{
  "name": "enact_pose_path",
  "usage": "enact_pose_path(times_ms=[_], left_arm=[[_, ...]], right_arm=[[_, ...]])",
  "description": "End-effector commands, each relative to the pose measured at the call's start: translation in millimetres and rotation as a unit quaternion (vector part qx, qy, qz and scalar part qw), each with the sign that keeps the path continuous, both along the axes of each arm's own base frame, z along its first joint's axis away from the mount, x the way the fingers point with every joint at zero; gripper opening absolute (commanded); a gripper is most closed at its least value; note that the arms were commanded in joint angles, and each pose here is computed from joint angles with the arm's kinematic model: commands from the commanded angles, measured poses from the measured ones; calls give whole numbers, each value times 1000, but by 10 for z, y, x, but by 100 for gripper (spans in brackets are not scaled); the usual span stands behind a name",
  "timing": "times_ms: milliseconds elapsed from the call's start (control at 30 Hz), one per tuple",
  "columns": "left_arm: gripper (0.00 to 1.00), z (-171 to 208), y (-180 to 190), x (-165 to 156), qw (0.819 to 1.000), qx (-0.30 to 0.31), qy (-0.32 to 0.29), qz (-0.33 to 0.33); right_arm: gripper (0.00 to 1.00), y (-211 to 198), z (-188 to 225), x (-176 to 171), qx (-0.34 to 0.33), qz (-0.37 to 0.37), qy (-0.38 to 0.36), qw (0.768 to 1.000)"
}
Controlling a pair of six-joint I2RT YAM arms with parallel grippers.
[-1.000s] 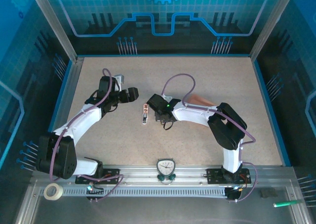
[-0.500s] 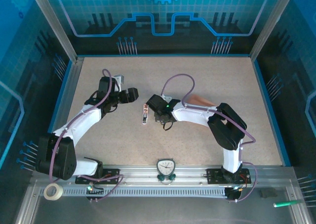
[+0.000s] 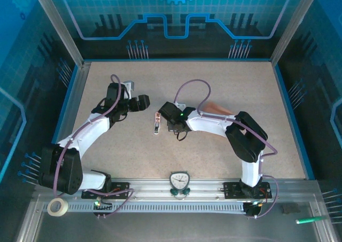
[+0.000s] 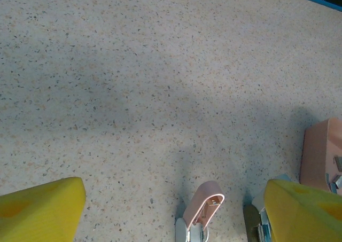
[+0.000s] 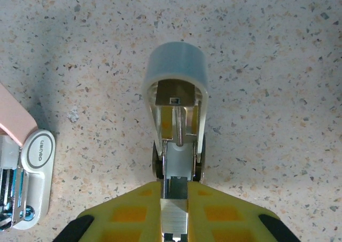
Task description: Load the staples into the stapler
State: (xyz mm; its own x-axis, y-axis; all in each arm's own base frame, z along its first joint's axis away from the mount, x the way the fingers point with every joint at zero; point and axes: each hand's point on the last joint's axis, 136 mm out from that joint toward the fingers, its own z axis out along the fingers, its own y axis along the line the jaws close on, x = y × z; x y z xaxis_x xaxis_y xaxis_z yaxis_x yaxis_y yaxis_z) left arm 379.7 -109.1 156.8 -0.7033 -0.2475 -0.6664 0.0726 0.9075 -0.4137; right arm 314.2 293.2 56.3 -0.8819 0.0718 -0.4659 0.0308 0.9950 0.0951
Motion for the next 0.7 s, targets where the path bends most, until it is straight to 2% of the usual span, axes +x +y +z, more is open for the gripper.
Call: enact_pose_path(times_ms=[0, 667], left_arm=[[88, 27, -32, -8, 1000, -6, -12, -16], [87, 192, -6, -31, 999, 4, -42, -19]], right_arm=[[16, 42, 200, 18, 1, 12, -31, 999], [16, 108, 319, 59, -2, 22, -44, 999]])
